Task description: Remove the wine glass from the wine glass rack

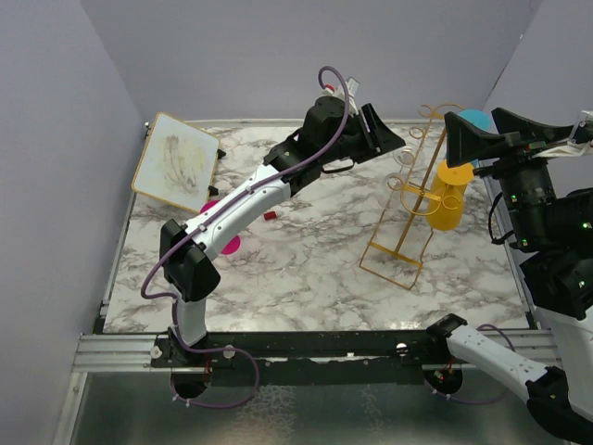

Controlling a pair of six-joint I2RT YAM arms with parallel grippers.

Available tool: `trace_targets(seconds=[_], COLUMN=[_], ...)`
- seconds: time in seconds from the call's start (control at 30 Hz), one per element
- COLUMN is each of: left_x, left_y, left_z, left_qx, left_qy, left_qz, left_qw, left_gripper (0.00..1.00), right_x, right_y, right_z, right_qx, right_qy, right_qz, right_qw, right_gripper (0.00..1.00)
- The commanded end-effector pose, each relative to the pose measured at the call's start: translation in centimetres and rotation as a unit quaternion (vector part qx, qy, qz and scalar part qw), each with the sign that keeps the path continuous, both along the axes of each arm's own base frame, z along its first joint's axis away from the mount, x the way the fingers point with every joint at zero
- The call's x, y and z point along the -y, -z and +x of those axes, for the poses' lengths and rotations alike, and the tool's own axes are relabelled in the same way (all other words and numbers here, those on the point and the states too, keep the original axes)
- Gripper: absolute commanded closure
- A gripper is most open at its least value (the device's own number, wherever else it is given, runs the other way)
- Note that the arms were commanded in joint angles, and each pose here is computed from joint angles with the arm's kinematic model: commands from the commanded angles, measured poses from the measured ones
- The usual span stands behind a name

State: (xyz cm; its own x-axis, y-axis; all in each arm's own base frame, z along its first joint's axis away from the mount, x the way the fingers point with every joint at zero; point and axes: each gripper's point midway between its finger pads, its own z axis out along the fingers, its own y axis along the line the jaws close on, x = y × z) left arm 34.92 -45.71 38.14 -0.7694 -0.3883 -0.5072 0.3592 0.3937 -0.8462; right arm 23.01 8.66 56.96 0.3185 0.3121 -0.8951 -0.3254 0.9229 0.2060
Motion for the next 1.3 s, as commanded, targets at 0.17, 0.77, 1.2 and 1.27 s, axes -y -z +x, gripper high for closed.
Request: trace_targets(seconds=[0.17,0.77,1.2,1.27], left_x=[1.1,1.9,2.2,2.2], left_y=[-0.5,0.5,0.4,0.4], left_z=[-0.3,-0.2,-0.4,-0.4], left_qx=[0.010,0.006,0.008,0.007], left_qy=[-0.023,-0.038,-0.037,-0.037], left_qz=[0.027,0.046,0.047,0.046], left_qw=[0.999,0.998,0.998,0.998], left_gripper=[0.55,0.56,0.64,0.65], right_x=[-0.4,-0.4,-0.3,-0.2], right_y=[0.6,0.7,0.6,0.6], right_z=[-0.1,-0.3,-0.6,-0.7], right_qx=[0.010,0.014,0.018,0.019], right_qy=[-0.006,-0.007,-0.008,-0.009], right_qz=[-0.017,-0.026,-0.024,-0.023], right_qw=[1.000,1.000,1.000,1.000], right_gripper=[0.01,0.01,0.00,0.00])
